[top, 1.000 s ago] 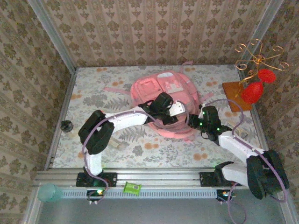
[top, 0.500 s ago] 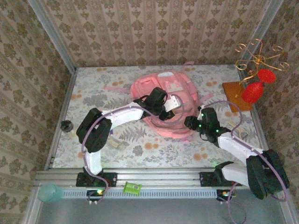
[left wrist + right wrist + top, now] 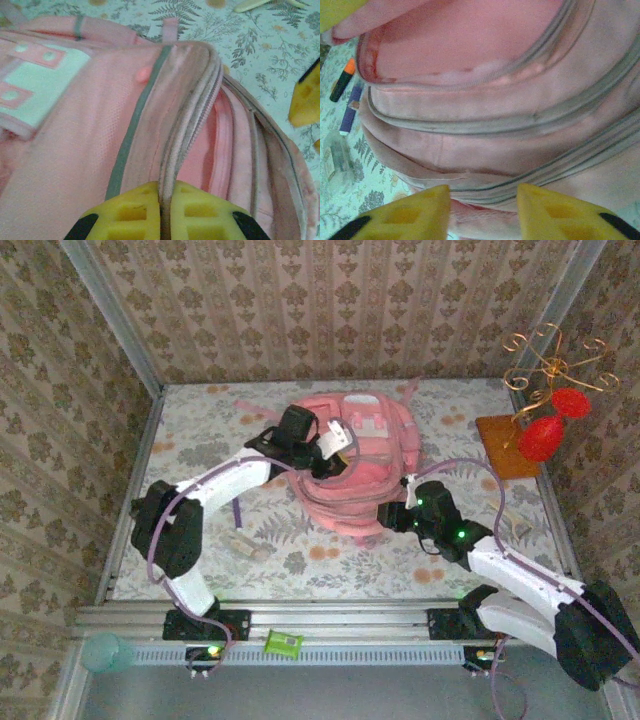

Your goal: Pack books, pencil case, and school supplies into a backpack

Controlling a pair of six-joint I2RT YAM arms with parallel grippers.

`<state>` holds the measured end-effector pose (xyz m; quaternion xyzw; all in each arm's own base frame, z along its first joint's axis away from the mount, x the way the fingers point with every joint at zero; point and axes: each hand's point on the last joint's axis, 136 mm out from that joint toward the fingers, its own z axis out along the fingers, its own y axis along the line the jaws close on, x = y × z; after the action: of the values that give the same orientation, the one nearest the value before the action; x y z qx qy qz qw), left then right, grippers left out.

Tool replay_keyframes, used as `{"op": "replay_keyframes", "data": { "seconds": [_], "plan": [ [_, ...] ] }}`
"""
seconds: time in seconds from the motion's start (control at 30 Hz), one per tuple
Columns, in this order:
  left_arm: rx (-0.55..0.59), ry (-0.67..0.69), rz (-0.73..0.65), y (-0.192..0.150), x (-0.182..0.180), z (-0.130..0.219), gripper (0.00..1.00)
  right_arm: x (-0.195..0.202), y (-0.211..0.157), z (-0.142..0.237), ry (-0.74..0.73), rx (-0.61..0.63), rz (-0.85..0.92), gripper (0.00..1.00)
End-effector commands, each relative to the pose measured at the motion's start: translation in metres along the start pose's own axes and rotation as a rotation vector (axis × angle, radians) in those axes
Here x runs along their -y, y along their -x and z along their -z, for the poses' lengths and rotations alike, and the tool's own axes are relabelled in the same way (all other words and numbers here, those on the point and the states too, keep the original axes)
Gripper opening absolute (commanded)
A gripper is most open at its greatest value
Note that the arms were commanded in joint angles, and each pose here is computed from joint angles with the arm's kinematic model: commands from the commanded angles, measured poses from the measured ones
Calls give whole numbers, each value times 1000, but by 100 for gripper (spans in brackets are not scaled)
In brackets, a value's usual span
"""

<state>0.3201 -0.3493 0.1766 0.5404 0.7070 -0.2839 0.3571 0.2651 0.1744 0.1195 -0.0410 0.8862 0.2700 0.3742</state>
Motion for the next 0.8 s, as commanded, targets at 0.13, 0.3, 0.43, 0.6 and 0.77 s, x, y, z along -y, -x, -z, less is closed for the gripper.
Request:
{"op": "replay_keyframes", "data": {
  "seconds": [0.13, 0.3, 0.43, 0.6, 0.77],
  "plan": [
    [88, -108, -155, 9, 18, 45, 0, -43, 66, 25, -2, 167, 466, 61],
    [148, -101, -241, 13, 12, 66, 0, -64, 84, 4, 30, 140, 663, 73],
    [206, -140, -238, 19, 12, 76, 0, -86, 85, -17, 115, 98, 807, 77],
    [203, -129, -233, 16, 5, 75, 0, -103, 110, -42, 137, 119, 881, 73],
    [187, -113, -180, 13, -1, 71, 7, -104, 113, -74, 138, 83, 865, 38]
  ]
}}
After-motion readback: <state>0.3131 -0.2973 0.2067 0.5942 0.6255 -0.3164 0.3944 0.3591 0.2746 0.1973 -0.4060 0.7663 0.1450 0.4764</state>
